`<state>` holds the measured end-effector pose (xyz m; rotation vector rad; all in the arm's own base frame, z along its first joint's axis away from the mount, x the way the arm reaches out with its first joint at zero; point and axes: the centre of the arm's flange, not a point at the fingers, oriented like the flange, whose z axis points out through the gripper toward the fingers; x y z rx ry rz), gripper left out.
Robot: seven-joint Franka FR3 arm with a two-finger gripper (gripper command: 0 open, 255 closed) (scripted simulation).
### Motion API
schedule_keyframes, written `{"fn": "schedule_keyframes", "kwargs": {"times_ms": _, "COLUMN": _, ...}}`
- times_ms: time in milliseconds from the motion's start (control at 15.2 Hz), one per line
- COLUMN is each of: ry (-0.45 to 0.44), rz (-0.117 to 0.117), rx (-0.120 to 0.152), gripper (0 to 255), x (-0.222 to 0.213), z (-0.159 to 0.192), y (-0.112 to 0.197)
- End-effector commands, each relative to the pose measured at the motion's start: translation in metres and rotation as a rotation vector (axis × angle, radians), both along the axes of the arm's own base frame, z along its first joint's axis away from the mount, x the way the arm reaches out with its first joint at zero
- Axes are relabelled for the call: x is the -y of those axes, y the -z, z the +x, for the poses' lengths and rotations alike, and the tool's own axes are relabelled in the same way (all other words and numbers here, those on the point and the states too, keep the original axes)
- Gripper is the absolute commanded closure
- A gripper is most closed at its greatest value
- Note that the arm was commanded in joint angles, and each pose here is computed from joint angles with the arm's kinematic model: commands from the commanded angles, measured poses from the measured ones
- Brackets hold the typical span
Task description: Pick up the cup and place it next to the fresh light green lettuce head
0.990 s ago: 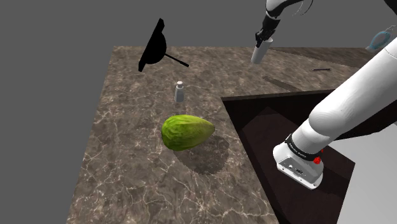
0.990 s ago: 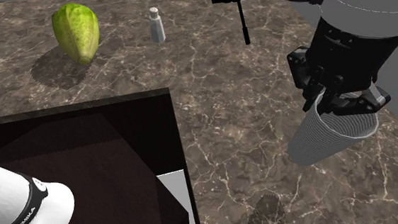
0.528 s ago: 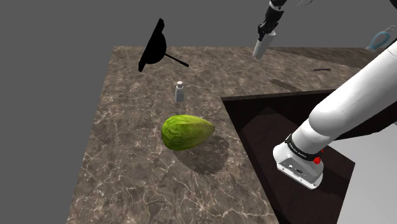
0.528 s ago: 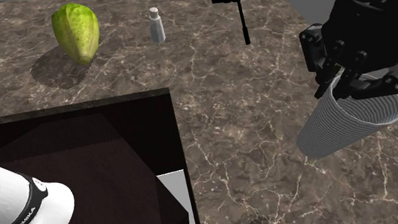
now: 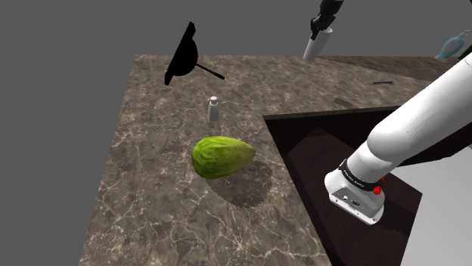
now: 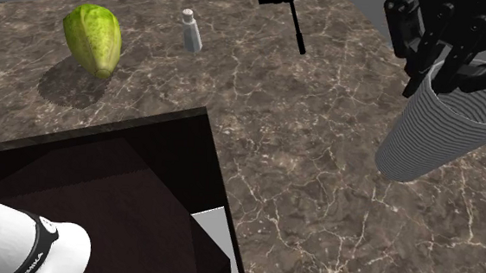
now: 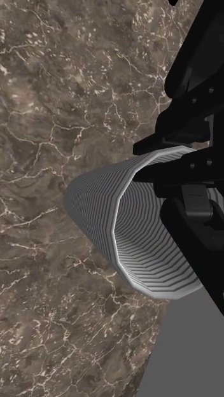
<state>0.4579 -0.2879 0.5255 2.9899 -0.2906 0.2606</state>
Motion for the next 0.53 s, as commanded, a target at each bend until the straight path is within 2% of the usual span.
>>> {"fn": "schedule_keyframes", "kwargs": {"times_ms": 0, "ry": 0.000, "rz": 0.000, "rx": 0.000, "gripper": 255, "x": 0.000, "z": 0.000, "y": -0.011}}
{"fn": "schedule_keyframes", "kwargs": {"times_ms": 462, "ry": 0.000, "rz": 0.000, "rx": 0.000, "gripper": 255, "x": 0.000, "z": 0.000, "y": -0.048}}
